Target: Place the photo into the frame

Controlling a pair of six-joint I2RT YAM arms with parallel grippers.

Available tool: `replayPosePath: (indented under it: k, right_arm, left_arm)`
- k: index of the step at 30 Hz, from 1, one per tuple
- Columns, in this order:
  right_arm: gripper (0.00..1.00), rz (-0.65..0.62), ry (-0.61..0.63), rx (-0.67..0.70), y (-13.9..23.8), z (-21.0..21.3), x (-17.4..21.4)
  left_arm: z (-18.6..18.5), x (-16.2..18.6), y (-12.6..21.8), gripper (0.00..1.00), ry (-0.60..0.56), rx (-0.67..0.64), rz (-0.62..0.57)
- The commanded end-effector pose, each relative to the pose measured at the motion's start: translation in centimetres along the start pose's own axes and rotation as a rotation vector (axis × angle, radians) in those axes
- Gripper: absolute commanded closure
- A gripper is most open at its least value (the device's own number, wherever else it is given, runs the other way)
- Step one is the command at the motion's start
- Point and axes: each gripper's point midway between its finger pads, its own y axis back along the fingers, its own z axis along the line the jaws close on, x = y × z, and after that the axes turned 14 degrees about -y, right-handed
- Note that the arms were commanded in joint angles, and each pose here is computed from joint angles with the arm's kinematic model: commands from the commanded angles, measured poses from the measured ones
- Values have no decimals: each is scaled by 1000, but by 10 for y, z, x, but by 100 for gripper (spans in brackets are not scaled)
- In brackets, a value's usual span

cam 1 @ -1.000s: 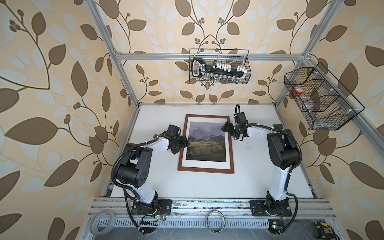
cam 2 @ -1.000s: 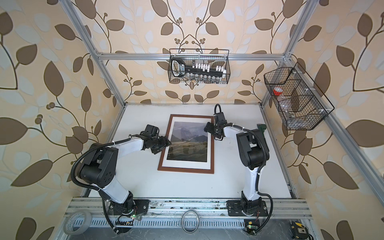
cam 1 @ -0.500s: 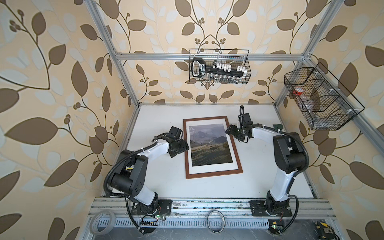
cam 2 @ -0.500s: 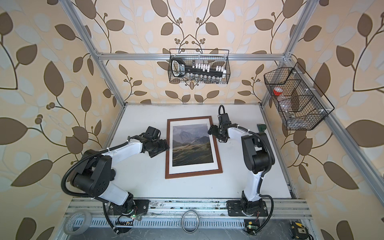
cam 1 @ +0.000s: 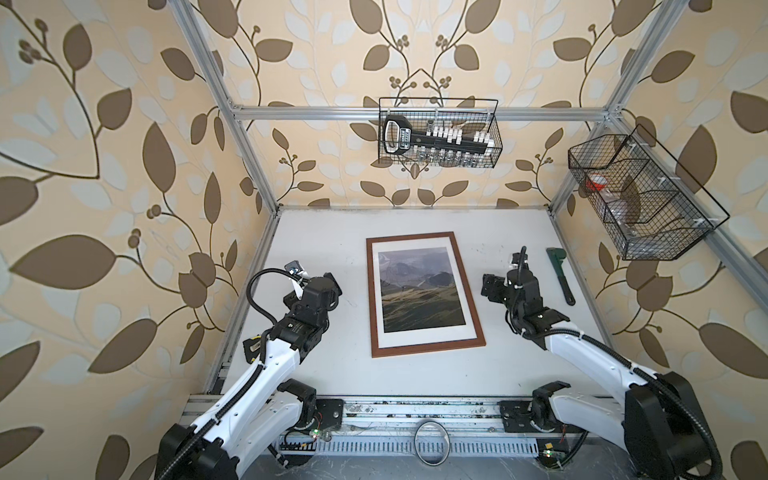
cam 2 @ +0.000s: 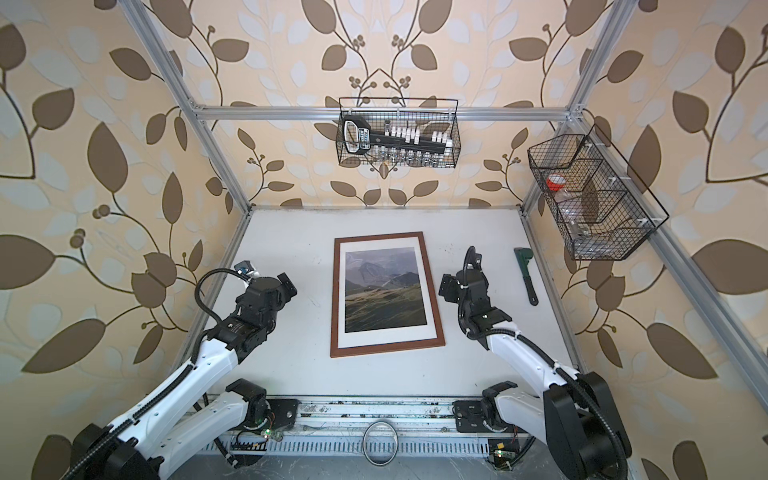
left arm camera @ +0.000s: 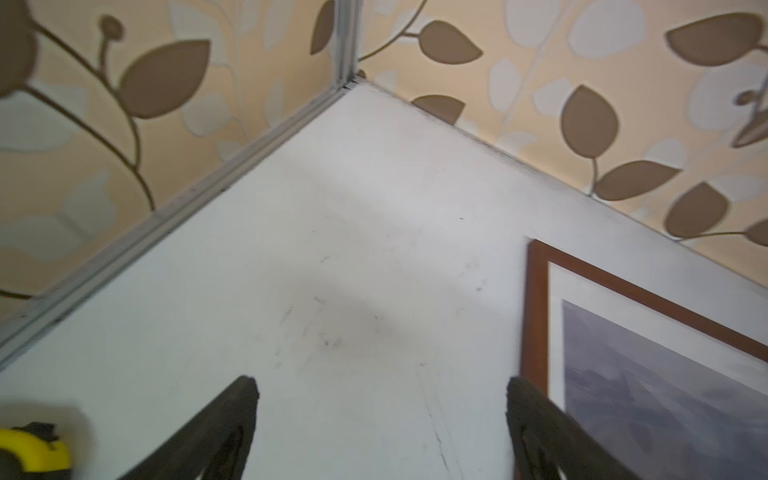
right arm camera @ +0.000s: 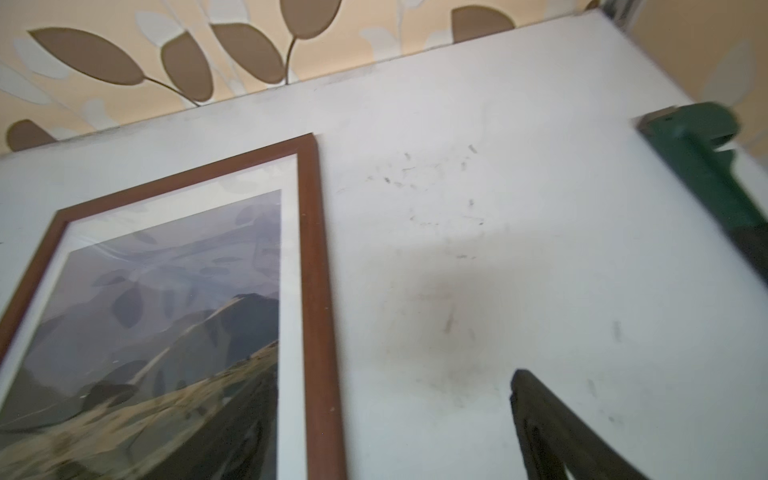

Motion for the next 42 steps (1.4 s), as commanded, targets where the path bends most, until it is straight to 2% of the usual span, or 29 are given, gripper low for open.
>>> replayPosePath:
  k: [1,3,5,9,11,14,15,16,17,19,21,22,23,24,26,28,33,42]
  right_arm:
    - [10,-295,-5,146,16,-39,-58]
    - [10,-339,-28,186,22,-65,-64]
    - [11,-371,-16,199,26,-81,-67]
    - [11,-404,-13,191,19,-91,-63]
    - [11,-370,-28,176,7,-93,-57]
    - [12,-335,-18,111,-9,-87,-44]
    - [11,-330,-11,96,-12,-86,-39]
    - [11,-349,2,74,-12,-84,-38]
    - [10,-338,15,70,-12,-81,-36]
    - [10,-339,52,32,-12,-72,-30]
    - [0,-316,113,-40,-17,-59,-16]
    - [0,-371,115,-54,-14,-56,-21]
    - [0,-349,89,-17,-13,-64,-18]
    - [0,-338,56,6,-13,-72,-19]
    - [0,-379,73,-25,-10,-67,-22]
    - [0,-361,50,8,-11,-73,-21]
    - [0,-327,109,12,-18,-62,-18]
    - [0,-339,164,-13,-15,-52,-14]
  left_arm:
    - [50,-39,7,5,-64,-367,-206]
    - [60,-40,3,4,-97,-443,-216]
    - [61,-33,-10,4,-112,-443,-207]
    - [47,-2,-43,3,-156,-371,-146]
    - [39,16,-62,1,-205,-312,-95]
    - [28,19,-80,1,-232,-243,-84]
    - [25,20,-84,1,-191,-208,-103]
    - [18,26,-91,1,-183,-130,-103]
    - [17,30,-97,1,-179,-111,-99]
    - [8,34,-103,1,-213,-62,-71]
    - [4,34,-105,1,-209,-26,-69]
    - [2,37,-107,1,-201,11,-58]
    - [8,48,-114,1,-187,-19,-42]
    - [9,47,-119,1,-181,-19,-80]
    - [11,54,-120,1,-177,-13,1]
    - [12,51,-120,1,-174,-13,-37]
    - [13,51,-115,1,-164,-5,-28]
    - [13,50,-115,1,-165,-4,-35]
